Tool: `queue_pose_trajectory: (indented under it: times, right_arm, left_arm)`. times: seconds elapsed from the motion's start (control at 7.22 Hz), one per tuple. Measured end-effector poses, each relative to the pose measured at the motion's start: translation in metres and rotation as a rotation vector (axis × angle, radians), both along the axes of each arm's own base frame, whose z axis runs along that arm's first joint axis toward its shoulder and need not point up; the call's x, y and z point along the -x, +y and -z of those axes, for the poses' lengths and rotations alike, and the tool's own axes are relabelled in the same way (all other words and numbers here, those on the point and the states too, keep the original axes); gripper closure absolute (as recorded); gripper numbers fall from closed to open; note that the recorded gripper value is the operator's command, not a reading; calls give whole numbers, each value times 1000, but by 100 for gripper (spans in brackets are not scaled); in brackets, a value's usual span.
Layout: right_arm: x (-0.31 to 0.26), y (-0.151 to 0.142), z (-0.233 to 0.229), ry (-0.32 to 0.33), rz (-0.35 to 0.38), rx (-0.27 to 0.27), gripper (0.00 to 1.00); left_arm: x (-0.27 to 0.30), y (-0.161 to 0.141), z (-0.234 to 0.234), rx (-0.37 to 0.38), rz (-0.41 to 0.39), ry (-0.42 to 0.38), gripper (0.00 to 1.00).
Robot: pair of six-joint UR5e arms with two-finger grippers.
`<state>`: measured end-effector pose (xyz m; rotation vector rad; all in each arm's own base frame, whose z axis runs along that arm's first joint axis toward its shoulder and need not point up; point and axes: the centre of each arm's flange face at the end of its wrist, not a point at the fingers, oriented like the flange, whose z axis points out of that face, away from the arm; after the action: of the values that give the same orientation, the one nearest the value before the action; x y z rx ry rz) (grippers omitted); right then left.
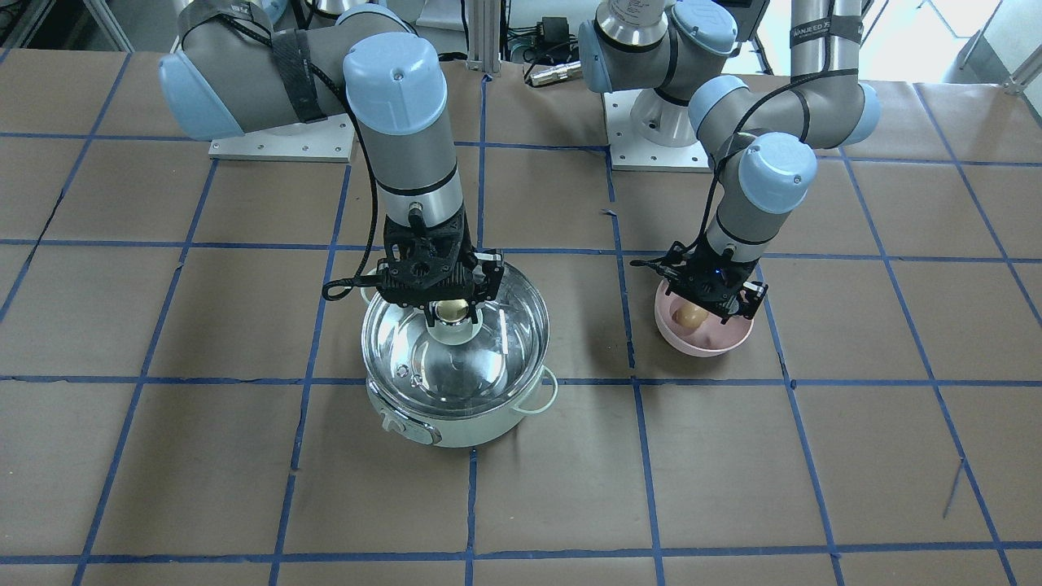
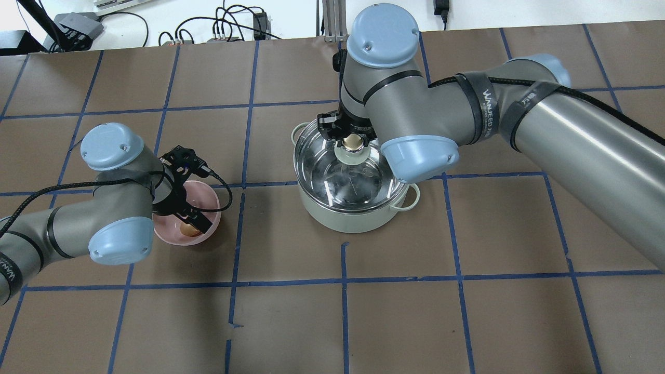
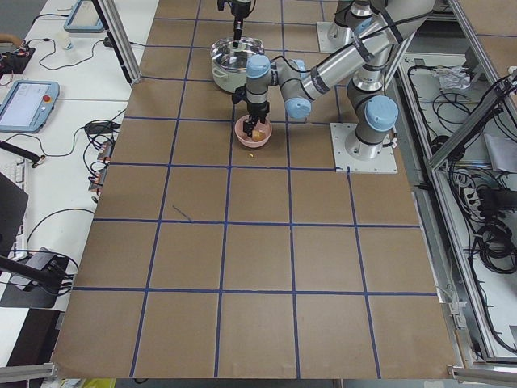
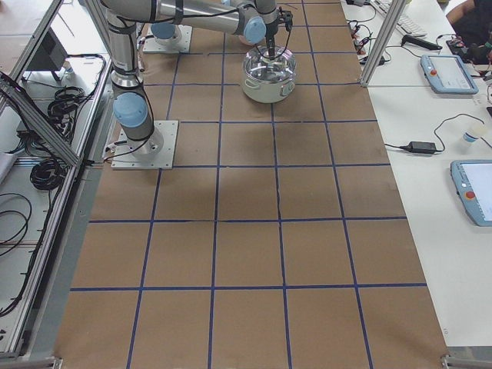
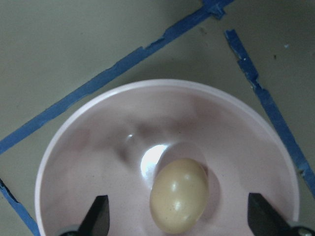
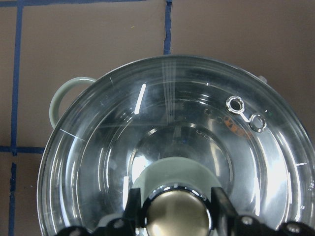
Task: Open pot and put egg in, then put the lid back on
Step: 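Lower the left gripper onto the egg while the right gripper grasps the lid knob, then lift the glass lid with the right gripper and carry it away from the pot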
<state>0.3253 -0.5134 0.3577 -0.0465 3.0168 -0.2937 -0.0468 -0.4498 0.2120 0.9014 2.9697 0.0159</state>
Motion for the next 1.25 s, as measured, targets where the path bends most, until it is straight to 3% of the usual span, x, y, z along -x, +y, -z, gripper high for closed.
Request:
queue_pose_trajectory:
  times: [0.69, 1.11, 1.25]
  right_arm:
    - [27, -19, -30, 8, 33, -5, 52]
    - [107, -50, -85, 16, 99, -21, 52]
    - [136, -57, -94, 25, 90, -19, 52]
  left_arm:
    - [0, 0, 8, -15, -2, 10, 4]
    - [-2, -8, 17, 10, -7, 7, 5]
    - [-3, -10, 21, 11, -12, 5, 8]
